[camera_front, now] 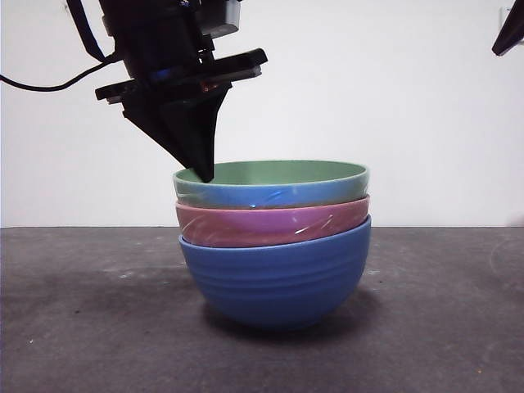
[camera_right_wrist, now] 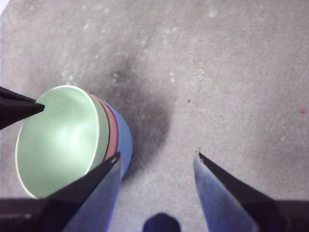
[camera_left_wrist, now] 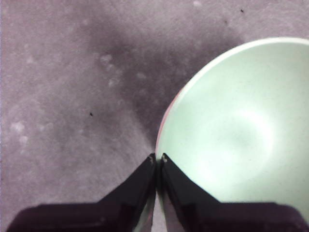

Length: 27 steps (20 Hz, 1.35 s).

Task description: Pick up the green bowl on the top,put the green bowl on the left,pick up the red bowl in the middle,put the red bowl on the right

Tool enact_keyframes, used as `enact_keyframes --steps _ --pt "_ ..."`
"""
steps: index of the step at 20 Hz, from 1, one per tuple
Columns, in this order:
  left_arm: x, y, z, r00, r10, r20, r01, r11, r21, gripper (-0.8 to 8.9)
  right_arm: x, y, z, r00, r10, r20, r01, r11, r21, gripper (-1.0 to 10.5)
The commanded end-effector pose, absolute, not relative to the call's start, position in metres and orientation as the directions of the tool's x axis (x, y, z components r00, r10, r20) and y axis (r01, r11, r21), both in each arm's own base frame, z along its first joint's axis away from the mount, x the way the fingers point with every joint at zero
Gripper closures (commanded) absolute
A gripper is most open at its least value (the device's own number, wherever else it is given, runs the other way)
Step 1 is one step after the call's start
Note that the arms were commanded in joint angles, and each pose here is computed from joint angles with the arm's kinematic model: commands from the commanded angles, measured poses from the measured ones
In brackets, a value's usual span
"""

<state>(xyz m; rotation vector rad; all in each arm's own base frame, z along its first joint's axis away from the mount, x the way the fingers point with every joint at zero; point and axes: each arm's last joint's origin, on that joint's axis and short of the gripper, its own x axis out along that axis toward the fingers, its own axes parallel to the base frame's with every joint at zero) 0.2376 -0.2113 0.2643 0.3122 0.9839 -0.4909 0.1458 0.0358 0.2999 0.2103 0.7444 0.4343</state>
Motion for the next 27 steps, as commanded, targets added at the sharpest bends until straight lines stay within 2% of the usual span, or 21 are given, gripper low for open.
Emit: enact_keyframes --steps 1,8,13,16,18,22,27 --pt "0.241 -0.215 0.275 0.489 -0.271 -0.829 0.532 0.846 0.037 8.22 0.146 0.036 0.301 0.659 0.452 -0.601 -0.314 0.891 0.326 7.0" --pt "0.241 -0.209 0.326 0.517 -0.284 -0.807 0.539 0.841 0.049 8.22 0.146 0.036 0.301 0.659 0.453 -0.601 -0.315 0.891 0.327 7.0" --pt "0.223 -0.149 0.36 0.581 -0.095 -0.808 0.373 0.914 0.161 8.22 0.146 0.036 0.301 0.658 0.452 -0.601 -0.314 0.891 0.326 7.0" --pt "0.21 -0.113 0.369 0.603 -0.055 -0.796 0.284 0.947 0.149 8.23 0.146 0.036 0.301 0.657 0.453 -0.602 -0.315 0.891 0.327 7.0" --pt "0.203 -0.096 0.356 0.595 -0.033 -0.803 0.239 0.961 0.138 8.23 0.146 0.036 0.301 0.658 0.453 -0.602 -0.315 0.891 0.327 7.0" --pt "0.204 -0.081 0.303 0.504 -0.099 -0.858 0.241 0.97 0.03 8.23 0.146 0.036 0.301 0.658 0.453 -0.601 -0.316 0.891 0.326 7.0" --pt "0.216 -0.073 0.251 0.518 -0.132 -0.845 0.2 0.979 -0.03 8.23 0.146 0.036 0.302 0.662 0.454 -0.596 -0.316 0.89 0.327 7.0"
